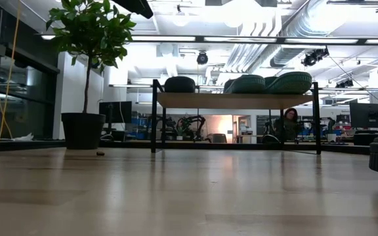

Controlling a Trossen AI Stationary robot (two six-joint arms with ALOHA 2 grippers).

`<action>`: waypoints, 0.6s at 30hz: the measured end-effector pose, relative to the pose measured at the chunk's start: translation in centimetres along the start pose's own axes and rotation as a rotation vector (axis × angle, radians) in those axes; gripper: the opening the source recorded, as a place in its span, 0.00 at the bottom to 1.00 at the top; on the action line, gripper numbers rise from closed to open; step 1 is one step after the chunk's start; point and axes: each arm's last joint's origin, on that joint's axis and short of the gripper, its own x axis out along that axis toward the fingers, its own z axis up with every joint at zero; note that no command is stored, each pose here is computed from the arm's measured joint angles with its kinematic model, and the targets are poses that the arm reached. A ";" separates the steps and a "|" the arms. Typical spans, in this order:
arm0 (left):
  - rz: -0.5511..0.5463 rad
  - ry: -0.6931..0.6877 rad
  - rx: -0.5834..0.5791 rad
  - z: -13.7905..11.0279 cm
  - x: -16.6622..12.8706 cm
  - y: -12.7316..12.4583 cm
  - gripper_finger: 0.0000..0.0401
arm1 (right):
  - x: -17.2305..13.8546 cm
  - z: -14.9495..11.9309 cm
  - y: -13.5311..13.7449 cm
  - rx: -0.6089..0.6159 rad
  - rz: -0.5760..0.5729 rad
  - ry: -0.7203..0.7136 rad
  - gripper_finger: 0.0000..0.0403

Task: Pick and place slides into the shelf
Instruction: Put the black slide on the shelf

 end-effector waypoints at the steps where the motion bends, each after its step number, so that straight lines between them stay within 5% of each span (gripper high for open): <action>1: 0.000 0.000 -0.001 0.0 0.0 0.0 0.81 | 0.0 0.0 0.0 0.000 0.003 -0.008 0.42; 18: -0.003 0.000 -0.003 0.0 0.0 0.0 0.81 | 1.6 0.1 0.0 0.007 -0.051 -0.001 0.42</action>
